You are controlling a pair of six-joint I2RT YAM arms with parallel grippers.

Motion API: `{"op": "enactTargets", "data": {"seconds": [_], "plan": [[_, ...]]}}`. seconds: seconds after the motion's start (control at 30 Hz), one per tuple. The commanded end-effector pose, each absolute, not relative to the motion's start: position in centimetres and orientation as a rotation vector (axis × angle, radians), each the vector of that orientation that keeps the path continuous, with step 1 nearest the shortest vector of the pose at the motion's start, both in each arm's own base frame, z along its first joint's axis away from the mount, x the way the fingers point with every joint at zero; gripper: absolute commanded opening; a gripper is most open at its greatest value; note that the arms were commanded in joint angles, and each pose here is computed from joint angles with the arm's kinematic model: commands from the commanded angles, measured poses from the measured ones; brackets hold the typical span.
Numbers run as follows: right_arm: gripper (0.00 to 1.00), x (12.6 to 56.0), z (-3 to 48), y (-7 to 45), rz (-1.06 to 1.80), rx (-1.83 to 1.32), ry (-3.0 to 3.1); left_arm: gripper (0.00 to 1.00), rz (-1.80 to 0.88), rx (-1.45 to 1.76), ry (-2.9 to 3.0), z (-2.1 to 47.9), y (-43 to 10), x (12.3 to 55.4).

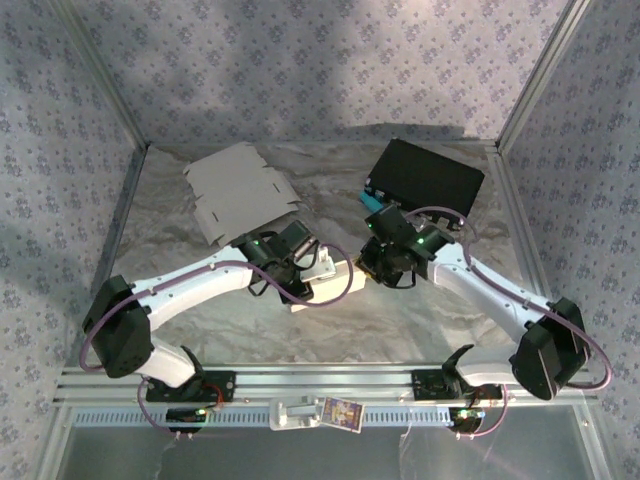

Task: Fold the paper box

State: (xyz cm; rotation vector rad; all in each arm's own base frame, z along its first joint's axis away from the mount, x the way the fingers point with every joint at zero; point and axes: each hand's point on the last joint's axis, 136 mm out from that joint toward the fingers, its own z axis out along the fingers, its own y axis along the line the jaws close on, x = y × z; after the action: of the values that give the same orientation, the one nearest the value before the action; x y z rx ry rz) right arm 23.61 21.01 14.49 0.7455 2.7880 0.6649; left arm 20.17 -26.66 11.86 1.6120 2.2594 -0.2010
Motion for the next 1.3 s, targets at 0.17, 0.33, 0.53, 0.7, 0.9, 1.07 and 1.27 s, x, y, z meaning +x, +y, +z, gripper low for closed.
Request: {"op": "enactTargets", "data": {"seconds": [0.17,0.33,0.53,0.7,0.9,1.07,1.27], "plan": [[0.29,24.7,21.7,19.0,0.581,0.103,2.702,0.37,-0.194,1.593,2.220,12.9,-26.8,20.8],[0.31,26.7,24.8,17.1,0.645,-0.348,2.481,0.36,-0.194,1.595,2.212,13.0,-26.8,20.9],[0.35,26.6,23.5,17.3,0.601,-0.827,2.335,0.36,-0.199,1.593,2.218,12.9,-26.7,20.9],[0.40,26.6,20.6,17.8,0.592,-0.986,2.350,0.36,-0.209,1.599,2.220,12.7,-26.7,20.8],[0.46,27.0,19.4,18.9,0.588,-1.105,2.385,0.36,-0.230,1.604,2.225,12.6,-26.7,20.8],[0.52,27.3,18.6,19.3,0.582,-1.137,2.418,0.36,-0.253,1.604,2.234,12.5,-26.6,20.8],[0.52,27.5,17.6,19.8,0.571,-1.185,2.437,0.36,-0.285,1.604,2.243,12.5,-26.5,20.9]]}}
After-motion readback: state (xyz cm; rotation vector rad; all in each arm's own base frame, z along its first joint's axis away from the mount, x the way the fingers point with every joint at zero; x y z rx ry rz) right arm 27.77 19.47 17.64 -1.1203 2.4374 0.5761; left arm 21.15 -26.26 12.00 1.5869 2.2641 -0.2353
